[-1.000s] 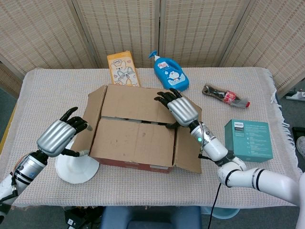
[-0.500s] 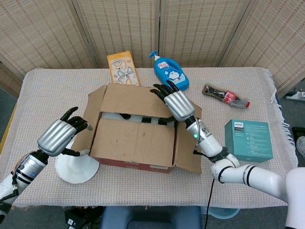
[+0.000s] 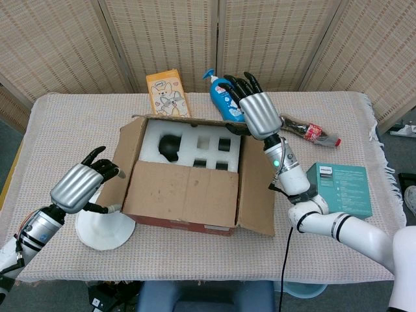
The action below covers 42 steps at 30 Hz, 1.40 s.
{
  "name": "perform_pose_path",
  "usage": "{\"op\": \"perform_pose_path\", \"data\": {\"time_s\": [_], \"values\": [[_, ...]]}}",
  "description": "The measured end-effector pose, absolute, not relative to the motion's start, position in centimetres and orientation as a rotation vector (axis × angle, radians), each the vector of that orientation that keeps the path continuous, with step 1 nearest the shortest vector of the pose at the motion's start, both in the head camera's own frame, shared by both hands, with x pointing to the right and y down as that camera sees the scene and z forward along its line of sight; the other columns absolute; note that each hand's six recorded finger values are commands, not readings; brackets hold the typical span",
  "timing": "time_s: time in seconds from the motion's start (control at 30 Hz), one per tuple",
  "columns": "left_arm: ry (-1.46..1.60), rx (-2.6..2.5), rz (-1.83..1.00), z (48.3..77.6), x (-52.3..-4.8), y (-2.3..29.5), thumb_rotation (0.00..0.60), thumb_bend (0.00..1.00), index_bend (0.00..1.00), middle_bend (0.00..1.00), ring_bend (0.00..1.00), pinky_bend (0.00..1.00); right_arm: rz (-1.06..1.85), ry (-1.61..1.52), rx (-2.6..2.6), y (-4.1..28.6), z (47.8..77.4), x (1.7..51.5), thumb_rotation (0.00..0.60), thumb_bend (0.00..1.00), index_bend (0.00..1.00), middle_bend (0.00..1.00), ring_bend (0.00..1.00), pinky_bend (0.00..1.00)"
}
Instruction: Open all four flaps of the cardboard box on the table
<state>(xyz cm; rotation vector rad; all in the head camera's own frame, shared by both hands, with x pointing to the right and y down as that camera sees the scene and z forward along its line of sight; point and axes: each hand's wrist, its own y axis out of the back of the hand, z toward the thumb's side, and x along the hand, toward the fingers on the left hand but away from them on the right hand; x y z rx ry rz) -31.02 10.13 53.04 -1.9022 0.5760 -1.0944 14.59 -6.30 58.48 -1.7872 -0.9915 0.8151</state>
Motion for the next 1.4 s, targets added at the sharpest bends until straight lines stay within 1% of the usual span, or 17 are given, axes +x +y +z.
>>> {"op": "perform_pose_path", "data": {"time_s": [0.2, 0.43, 0.57, 0.73, 0.87, 1.0, 1.1, 1.2, 1.27, 1.4], "values": [[0.581, -1.897, -1.098, 52.7, -31.2, 10.3, 0.452, 0.22, 0.36, 0.37, 0.29, 0.0, 0.905, -1.051, -1.715, -9.5, 58.6, 15.9, 0.6, 0.24, 0.14, 0.11, 0.14, 0.0], [0.584, -1.892, -1.113, 52.5, -31.6, 10.6, 0.454, 0.22, 0.36, 0.37, 0.29, 0.0, 1.065, -1.082, -1.632, -12.3, 60.0, 18.0, 0.6, 0.24, 0.14, 0.11, 0.14, 0.0], [0.588, -1.89, -1.121, 52.6, -31.8, 10.6, 0.454, 0.22, 0.36, 0.37, 0.29, 0.0, 1.09, -1.091, -1.635, -12.5, 60.3, 18.3, 0.6, 0.24, 0.14, 0.11, 0.14, 0.0], [0.596, -1.89, -1.122, 52.7, -32.0, 10.4, 0.455, 0.22, 0.36, 0.37, 0.29, 0.0, 1.049, -1.086, -1.665, -11.9, 59.5, 18.1, 0.6, 0.24, 0.13, 0.1, 0.12, 0.0], [0.601, -1.894, -1.123, 52.8, -32.0, 10.4, 0.447, 0.22, 0.36, 0.37, 0.29, 0.0, 1.004, -1.073, -1.723, -10.7, 58.5, 18.0, 0.6, 0.24, 0.13, 0.1, 0.12, 0.0], [0.612, -1.895, -1.124, 52.9, -32.1, 10.4, 0.459, 0.22, 0.36, 0.37, 0.29, 0.0, 0.968, -1.036, -1.825, -8.6, 57.7, 17.6, 0.6, 0.24, 0.12, 0.1, 0.12, 0.0], [0.62, -1.895, -1.127, 52.9, -32.2, 10.5, 0.454, 0.22, 0.36, 0.37, 0.29, 0.0, 0.953, -0.979, -1.919, -6.3, 57.1, 17.5, 0.6, 0.24, 0.11, 0.1, 0.13, 0.0], [0.63, -1.899, -1.128, 53.0, -32.3, 10.5, 0.446, 0.22, 0.36, 0.37, 0.29, 0.0, 0.963, -0.905, -2.016, -3.7, 56.7, 17.8, 0.6, 0.24, 0.06, 0.12, 0.14, 0.0], [0.632, -1.902, -1.131, 53.1, -32.4, 10.6, 0.448, 0.22, 0.36, 0.37, 0.29, 0.0, 0.985, -0.855, -2.087, -1.9, 56.6, 18.4, 0.6, 0.24, 0.04, 0.14, 0.14, 0.0], [0.639, -1.908, -1.13, 53.2, -32.3, 10.7, 0.457, 0.22, 0.36, 0.37, 0.29, 0.0, 1.027, -0.796, -2.213, 0.7, 56.6, 19.1, 0.6, 0.24, 0.03, 0.17, 0.13, 0.0]]}}
